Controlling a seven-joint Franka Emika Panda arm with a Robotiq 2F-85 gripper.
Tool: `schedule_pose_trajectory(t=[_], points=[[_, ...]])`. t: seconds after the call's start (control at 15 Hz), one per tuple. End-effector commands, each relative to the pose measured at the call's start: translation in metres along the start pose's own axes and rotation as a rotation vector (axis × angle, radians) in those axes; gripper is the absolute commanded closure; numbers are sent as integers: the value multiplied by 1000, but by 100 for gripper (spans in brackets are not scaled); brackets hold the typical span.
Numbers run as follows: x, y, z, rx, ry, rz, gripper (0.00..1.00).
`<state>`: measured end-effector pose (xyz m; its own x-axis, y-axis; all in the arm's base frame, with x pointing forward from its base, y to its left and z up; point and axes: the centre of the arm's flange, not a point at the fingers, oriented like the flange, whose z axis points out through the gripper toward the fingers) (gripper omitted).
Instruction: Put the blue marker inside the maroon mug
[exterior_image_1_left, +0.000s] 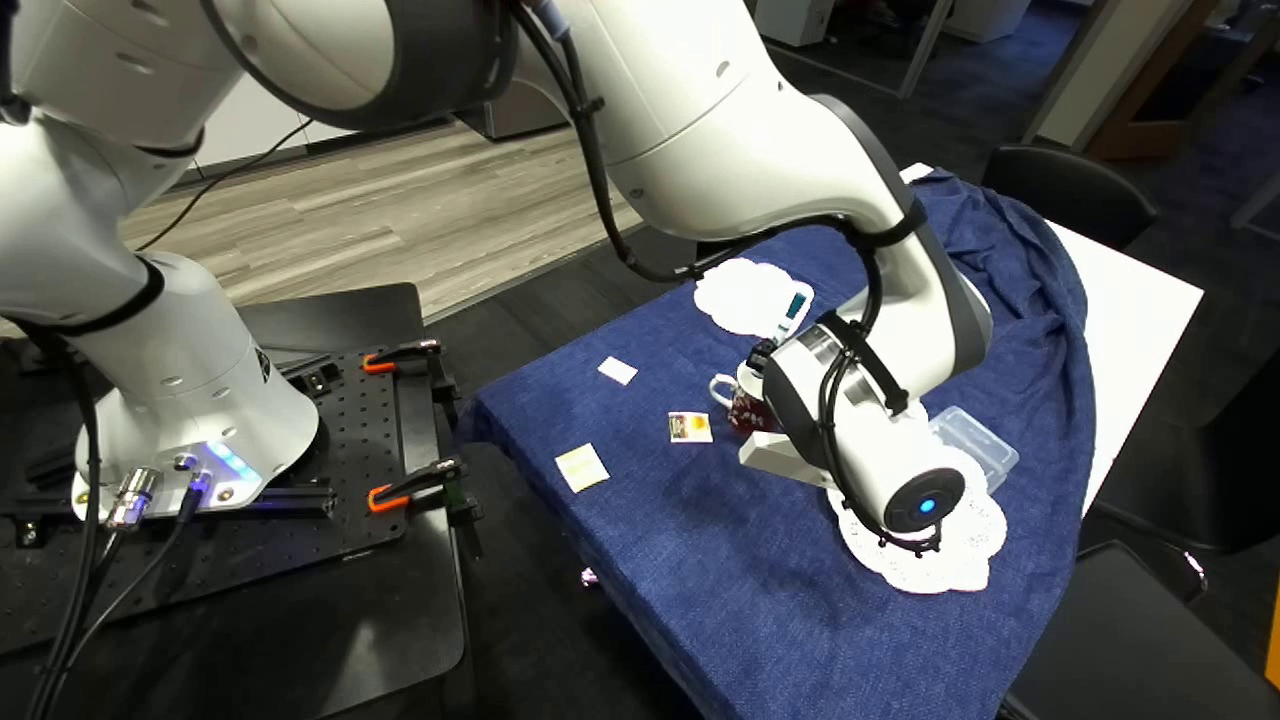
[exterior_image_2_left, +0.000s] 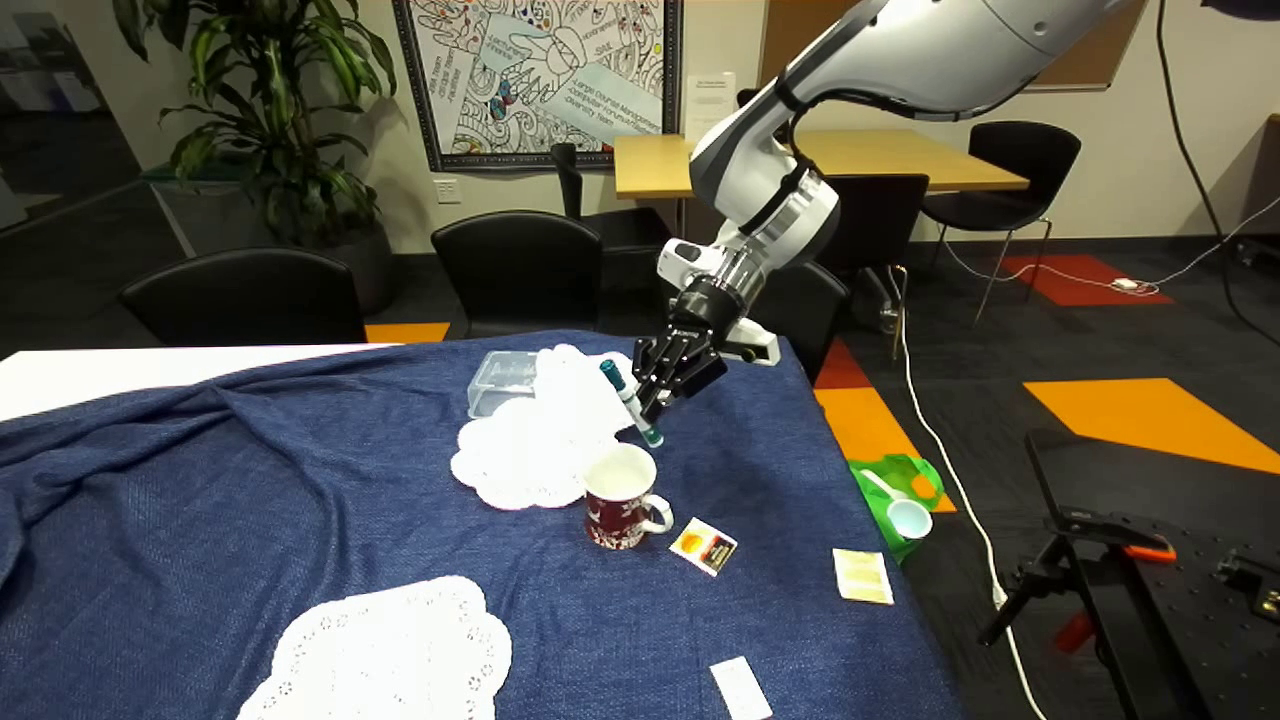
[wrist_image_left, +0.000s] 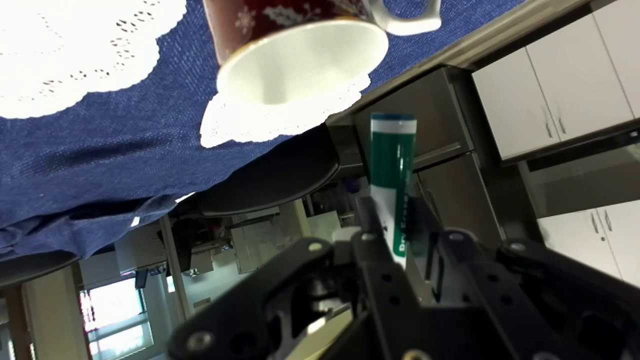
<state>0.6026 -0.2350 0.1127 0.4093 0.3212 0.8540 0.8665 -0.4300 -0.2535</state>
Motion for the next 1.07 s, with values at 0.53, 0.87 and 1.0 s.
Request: schedule_pose_trajectory(t=[0.53, 0.87, 1.0], points=[[-19, 8, 31, -24, -6, -12, 95], [-18, 17, 43, -49, 9, -14, 95], [-17, 20, 47, -67, 8, -26, 95]])
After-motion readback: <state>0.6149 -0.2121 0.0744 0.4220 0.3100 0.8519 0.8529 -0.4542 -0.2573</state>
